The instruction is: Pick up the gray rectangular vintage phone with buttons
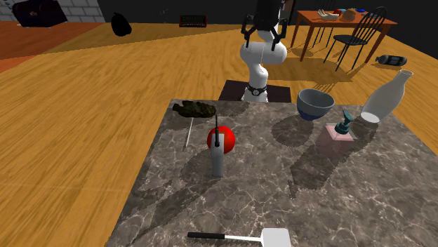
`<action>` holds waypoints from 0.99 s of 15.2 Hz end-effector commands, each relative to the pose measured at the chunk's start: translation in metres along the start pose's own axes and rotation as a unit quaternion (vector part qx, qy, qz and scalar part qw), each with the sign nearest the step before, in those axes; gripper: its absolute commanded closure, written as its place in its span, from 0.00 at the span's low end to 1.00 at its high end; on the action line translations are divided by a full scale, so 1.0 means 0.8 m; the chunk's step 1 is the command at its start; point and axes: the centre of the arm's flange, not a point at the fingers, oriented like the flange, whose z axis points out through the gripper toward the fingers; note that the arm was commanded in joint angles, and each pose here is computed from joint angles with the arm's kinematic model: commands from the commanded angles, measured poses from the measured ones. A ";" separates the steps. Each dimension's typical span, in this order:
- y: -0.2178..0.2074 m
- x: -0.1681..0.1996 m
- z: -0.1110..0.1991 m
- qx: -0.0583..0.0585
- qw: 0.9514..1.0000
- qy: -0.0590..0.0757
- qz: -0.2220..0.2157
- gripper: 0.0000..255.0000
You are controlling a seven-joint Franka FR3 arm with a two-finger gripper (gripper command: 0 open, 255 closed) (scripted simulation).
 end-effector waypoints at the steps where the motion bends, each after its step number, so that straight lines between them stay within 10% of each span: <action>1: 0.000 0.000 0.000 0.000 1.000 0.000 0.000 0.00; 15: 0.074 0.185 0.128 0.011 0.999 -0.015 -0.028 0.00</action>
